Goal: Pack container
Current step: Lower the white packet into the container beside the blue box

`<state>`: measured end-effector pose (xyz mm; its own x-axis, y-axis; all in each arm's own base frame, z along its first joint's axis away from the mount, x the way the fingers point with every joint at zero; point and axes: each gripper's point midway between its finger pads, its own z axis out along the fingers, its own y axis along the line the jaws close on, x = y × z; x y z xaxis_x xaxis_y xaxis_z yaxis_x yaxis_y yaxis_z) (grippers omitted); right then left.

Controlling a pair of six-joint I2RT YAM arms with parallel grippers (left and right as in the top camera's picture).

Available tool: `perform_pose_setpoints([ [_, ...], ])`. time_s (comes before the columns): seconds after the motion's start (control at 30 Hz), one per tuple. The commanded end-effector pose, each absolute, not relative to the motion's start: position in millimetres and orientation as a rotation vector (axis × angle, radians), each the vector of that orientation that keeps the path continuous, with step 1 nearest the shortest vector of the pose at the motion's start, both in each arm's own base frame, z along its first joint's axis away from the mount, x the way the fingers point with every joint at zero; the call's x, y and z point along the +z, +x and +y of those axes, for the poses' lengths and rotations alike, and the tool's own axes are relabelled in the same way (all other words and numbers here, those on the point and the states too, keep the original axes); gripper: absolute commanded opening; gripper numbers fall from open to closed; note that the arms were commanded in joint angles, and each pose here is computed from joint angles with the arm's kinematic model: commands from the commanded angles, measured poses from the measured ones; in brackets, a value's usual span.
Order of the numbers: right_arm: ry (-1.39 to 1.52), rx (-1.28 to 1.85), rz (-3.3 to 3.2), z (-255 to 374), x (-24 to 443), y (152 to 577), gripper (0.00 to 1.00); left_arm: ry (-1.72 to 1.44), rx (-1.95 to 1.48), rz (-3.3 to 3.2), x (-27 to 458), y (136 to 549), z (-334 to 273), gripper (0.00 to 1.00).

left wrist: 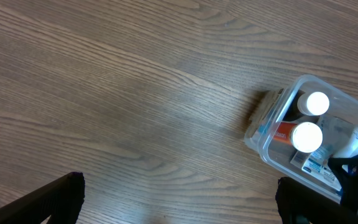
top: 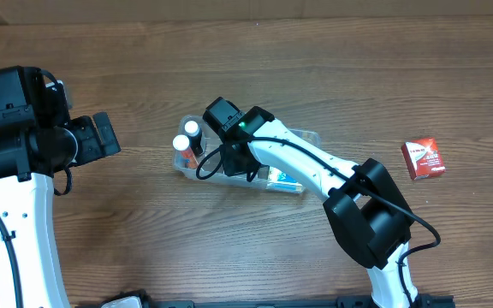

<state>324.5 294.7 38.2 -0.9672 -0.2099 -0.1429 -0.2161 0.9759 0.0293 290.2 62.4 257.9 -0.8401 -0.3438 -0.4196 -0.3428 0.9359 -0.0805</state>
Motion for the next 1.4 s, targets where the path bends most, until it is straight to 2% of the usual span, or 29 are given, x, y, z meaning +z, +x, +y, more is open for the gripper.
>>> perform_pose_setpoints([
  [0.0, -0.35, 0.072, 2.883, 298.4, 66.5, 339.8, 0.04, -0.499, -0.006, 2.654, 257.8, 290.6, 62.1, 1.0],
  [0.2, -0.453, 0.072, 2.813, 304.4, 73.9, 348.2, 0.04, -0.499, -0.006, 2.654, 257.8, 290.6, 62.2, 1.0],
  [0.47, -0.456, 0.145, 2.696, 312.8, 117.0, 360.3, 0.04, -0.499, -0.006, 2.654, 257.8, 290.7, 62.2, 1.0],
  [0.73, -0.497, 0.194, 2.672, 321.3, 120.8, 362.2, 0.04, -0.499, -0.005, 2.654, 257.8, 290.6, 62.3, 1.0],
  [0.93, -0.497, 0.182, 2.691, 321.6, 111.1, 362.2, 0.04, -0.499, -0.006, 2.654, 257.8, 290.6, 62.2, 1.0],
  [1.37, -0.545, 0.136, 2.852, 323.5, 38.0, 349.8, 0.04, -0.499, -0.005, 2.654, 257.7, 290.5, 62.2, 1.0],
])
